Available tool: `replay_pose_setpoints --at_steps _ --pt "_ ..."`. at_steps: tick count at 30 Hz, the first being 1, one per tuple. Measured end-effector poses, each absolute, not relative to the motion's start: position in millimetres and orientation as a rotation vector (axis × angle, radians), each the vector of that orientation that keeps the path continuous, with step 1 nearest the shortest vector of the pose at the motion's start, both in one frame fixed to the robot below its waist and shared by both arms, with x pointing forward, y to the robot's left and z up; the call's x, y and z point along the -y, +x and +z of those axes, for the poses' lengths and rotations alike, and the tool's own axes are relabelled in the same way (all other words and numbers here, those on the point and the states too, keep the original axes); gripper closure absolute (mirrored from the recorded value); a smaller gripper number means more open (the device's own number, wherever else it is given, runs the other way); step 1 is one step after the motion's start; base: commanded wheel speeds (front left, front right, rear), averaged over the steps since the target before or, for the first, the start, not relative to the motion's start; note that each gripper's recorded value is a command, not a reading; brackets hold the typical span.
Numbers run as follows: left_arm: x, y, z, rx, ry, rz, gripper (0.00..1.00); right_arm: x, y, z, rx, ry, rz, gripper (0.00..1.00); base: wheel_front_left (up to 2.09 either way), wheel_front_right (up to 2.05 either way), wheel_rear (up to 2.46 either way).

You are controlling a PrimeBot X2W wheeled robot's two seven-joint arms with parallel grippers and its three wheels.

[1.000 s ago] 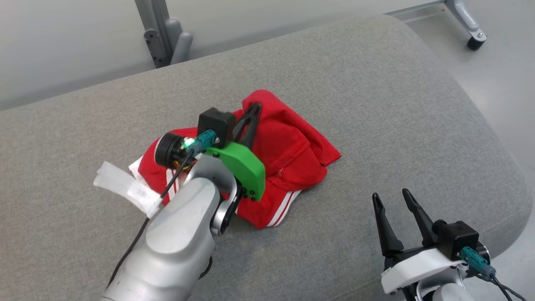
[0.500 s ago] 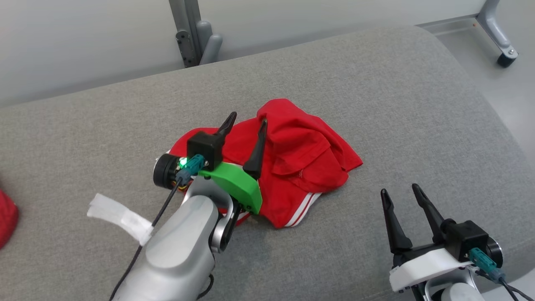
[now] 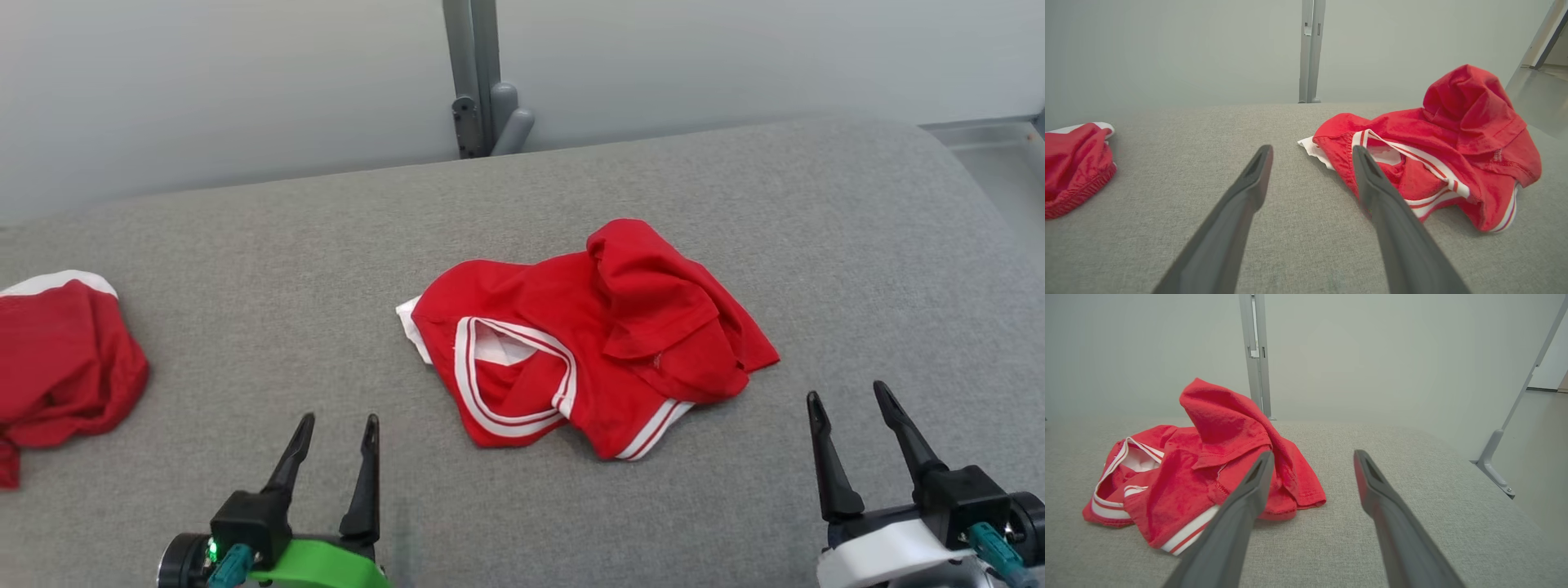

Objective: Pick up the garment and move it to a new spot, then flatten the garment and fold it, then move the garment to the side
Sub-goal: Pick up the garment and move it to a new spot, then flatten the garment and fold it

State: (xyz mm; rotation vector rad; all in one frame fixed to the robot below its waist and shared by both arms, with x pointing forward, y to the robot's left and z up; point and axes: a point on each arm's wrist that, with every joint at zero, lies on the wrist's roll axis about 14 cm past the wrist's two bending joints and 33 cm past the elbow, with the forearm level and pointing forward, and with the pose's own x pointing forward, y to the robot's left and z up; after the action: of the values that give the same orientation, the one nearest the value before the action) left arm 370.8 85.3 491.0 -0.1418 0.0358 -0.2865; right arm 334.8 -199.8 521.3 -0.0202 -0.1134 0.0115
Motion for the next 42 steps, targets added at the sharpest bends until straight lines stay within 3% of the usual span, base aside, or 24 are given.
replay_pose_setpoints --at_steps 10,42 --pt "-157 325 488 -0.01 -0.182 -0.116 0.0 202 329 511 0.08 -0.042 0.023 0.0 0.0 0.0 0.0" --pt "-160 319 474 -0.032 -0.227 -0.11 0.0 216 321 503 0.062 0.007 -0.037 0.0 0.0 0.0 0.0"
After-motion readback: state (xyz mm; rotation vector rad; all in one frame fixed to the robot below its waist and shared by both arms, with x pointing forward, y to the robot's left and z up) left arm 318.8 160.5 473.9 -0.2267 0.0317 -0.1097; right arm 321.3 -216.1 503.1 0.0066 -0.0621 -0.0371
